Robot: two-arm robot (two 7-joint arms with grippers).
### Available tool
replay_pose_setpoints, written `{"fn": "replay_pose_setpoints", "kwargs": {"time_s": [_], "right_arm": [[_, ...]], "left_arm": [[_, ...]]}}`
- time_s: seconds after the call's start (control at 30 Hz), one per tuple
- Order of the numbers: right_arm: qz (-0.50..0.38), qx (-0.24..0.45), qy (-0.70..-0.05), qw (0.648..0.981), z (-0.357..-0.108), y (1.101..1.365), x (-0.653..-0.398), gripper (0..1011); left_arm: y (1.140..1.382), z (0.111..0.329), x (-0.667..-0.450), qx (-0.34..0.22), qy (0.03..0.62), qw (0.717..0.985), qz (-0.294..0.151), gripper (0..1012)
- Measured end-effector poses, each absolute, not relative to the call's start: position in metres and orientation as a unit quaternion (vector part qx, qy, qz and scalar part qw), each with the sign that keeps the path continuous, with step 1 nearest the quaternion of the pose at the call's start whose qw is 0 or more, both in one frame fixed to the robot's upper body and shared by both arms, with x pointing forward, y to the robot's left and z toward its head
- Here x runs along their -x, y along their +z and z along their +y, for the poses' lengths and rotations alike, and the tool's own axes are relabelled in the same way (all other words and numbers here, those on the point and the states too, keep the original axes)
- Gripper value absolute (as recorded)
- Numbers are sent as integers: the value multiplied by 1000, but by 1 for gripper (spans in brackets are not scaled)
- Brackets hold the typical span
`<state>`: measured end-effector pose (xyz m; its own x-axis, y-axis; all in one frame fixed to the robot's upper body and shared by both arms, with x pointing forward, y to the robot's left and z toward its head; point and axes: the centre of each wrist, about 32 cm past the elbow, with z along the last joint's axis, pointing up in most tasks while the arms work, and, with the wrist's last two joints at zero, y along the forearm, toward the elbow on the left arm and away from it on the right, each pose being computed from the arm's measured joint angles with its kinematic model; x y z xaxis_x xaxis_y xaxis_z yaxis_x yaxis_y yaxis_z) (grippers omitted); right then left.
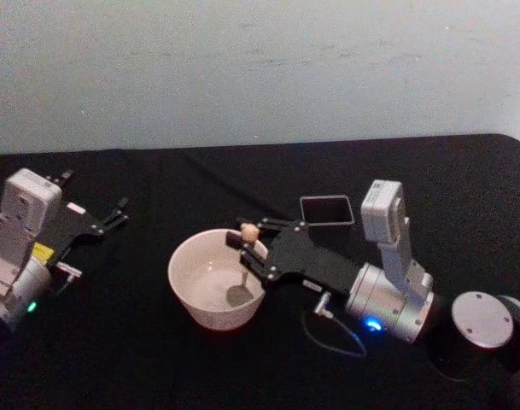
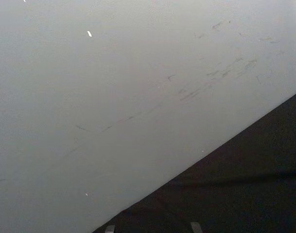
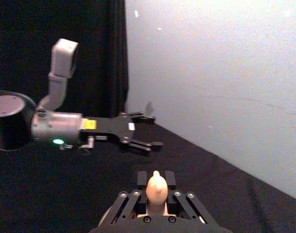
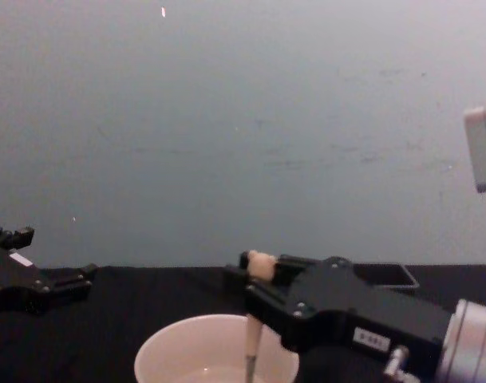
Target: Pick up the stirring spoon with one hand, stir inside the cup, then place it back in its original position.
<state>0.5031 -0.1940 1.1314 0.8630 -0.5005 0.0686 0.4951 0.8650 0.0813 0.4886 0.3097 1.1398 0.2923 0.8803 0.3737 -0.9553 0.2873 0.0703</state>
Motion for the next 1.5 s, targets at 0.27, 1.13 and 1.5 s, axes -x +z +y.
{"fn": "replay_pose_setpoints", "kwargs": {"time_s": [0.27,1.13,1.5], "right_arm": [[-37,-41,-240,969,-174,1131,-503,211],[-49,-38,-282,957,-167,1129,-531,211],[-51,-39,-282,957,-167,1130,-531,211]], "left_arm": [[1140,310,-489,-141,580,791,-132,1001],[1140,310,-489,-142,580,791,-132,1001],[1140,310,-489,-141,580,791,-132,1001]]}}
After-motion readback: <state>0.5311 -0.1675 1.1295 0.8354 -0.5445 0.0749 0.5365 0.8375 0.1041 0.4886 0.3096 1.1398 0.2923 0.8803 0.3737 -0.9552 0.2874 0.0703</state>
